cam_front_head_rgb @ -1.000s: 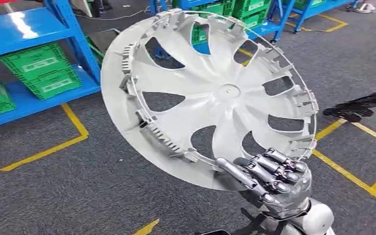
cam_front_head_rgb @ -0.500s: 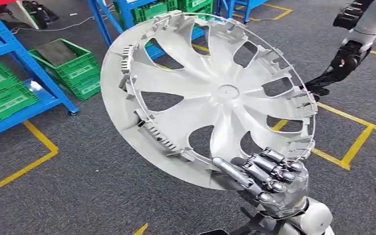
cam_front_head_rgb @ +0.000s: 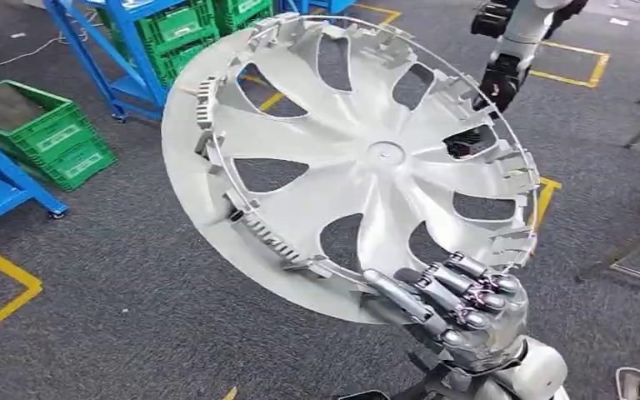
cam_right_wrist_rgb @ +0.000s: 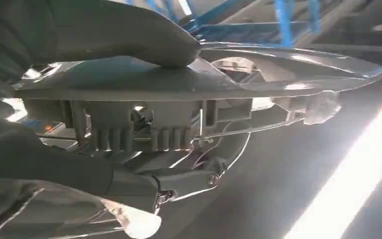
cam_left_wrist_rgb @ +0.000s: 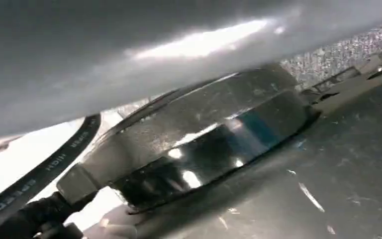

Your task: Take the parts from the cabinet and place them on the table.

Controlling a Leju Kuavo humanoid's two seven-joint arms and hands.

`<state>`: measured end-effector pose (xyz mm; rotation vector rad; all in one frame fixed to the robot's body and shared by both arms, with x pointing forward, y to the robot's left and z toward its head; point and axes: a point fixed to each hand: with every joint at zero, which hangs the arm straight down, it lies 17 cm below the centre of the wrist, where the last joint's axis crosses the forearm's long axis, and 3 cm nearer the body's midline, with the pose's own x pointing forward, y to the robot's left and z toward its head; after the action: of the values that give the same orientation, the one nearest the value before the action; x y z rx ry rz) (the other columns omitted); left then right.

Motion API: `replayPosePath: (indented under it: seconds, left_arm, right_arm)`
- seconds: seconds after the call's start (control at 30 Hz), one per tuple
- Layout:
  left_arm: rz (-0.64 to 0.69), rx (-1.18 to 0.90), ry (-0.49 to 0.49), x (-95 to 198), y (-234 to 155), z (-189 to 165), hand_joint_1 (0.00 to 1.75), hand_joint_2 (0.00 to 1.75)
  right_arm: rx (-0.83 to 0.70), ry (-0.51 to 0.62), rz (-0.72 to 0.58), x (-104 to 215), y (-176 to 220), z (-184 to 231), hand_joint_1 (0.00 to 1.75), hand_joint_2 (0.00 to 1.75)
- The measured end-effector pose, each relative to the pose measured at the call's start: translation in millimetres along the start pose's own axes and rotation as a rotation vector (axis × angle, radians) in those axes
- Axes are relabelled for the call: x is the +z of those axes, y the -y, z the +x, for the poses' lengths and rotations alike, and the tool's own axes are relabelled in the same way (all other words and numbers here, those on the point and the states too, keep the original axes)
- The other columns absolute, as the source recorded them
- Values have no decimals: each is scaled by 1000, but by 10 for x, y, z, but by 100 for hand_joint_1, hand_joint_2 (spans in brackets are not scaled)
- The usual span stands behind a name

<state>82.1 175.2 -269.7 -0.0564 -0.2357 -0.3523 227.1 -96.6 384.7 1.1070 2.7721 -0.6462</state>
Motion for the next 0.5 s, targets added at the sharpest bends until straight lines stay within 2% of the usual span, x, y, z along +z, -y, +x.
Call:
replayPosePath:
  seconds: [0.5]
  left_arm:
    - [-7, 9, -4, 4, 24, -26, 0, 0]
  right_arm:
    - [-5, -5, -2, 2, 2, -2, 175, 175]
